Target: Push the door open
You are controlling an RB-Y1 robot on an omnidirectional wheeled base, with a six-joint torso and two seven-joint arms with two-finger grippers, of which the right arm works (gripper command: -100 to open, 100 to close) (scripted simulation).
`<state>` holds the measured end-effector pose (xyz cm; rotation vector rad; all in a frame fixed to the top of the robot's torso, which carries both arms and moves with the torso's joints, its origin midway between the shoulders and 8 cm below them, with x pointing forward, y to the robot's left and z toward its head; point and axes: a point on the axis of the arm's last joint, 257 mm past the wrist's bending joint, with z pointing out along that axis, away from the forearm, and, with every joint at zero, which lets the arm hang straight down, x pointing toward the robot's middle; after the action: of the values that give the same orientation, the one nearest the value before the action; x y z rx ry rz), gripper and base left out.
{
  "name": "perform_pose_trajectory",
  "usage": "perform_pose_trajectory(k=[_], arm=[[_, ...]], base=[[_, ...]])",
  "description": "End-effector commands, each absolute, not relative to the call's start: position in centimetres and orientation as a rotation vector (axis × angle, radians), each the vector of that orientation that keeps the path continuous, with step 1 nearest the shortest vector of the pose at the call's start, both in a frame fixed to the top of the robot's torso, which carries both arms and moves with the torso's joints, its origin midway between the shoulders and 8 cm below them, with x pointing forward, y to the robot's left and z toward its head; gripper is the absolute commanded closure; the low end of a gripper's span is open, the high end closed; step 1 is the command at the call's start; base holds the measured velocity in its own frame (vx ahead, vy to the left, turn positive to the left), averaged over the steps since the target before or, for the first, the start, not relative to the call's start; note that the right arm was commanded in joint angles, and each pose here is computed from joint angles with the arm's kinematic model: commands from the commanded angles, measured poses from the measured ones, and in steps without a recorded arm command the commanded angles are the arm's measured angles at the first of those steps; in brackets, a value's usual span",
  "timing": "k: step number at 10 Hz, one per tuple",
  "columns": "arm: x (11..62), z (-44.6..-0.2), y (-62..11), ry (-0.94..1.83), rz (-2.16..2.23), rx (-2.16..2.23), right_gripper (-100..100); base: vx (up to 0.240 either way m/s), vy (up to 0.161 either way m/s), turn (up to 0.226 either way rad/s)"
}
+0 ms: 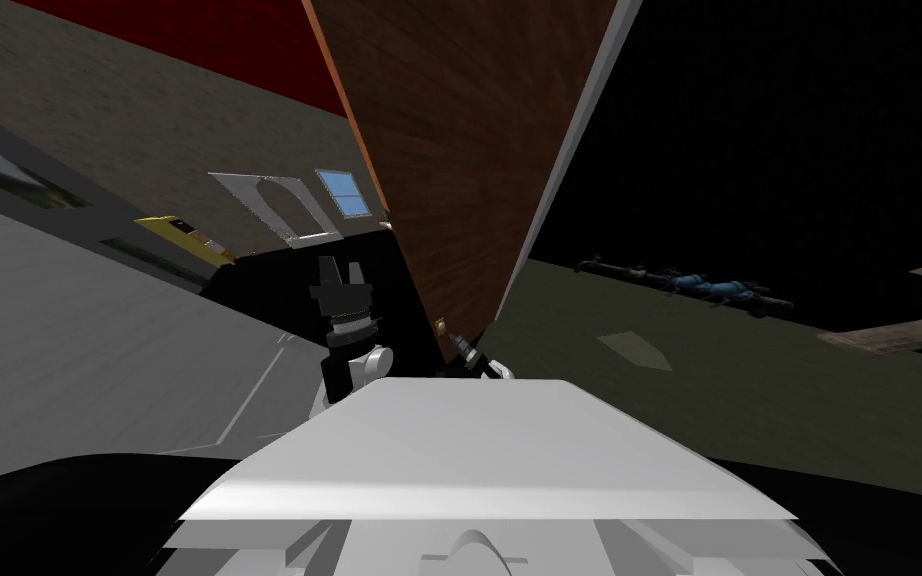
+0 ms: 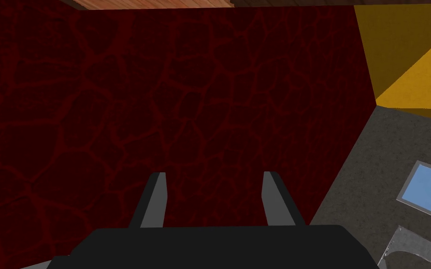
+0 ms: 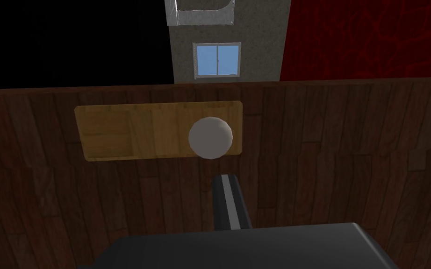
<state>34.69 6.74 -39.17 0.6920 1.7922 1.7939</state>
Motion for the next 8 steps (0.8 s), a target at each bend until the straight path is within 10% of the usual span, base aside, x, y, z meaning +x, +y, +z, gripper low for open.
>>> perform_pose_trajectory(k=[1, 2, 3, 8], arm=[[34.7, -39.2, 6.7, 1.792, 1.794, 0.692, 100], [34.7, -39.2, 6.7, 1.792, 1.794, 0.692, 100], [35.6, -39.2, 5.9, 1.769, 1.769, 0.719, -100], [36.3, -39.2, 5.3, 1.752, 1.749, 0.738, -100]], base=[[-0.006, -0.007, 0.0], [0.0, 0.0, 0.0], [-0.119, -0.008, -0.177], [-0.068, 0.04, -0.044]])
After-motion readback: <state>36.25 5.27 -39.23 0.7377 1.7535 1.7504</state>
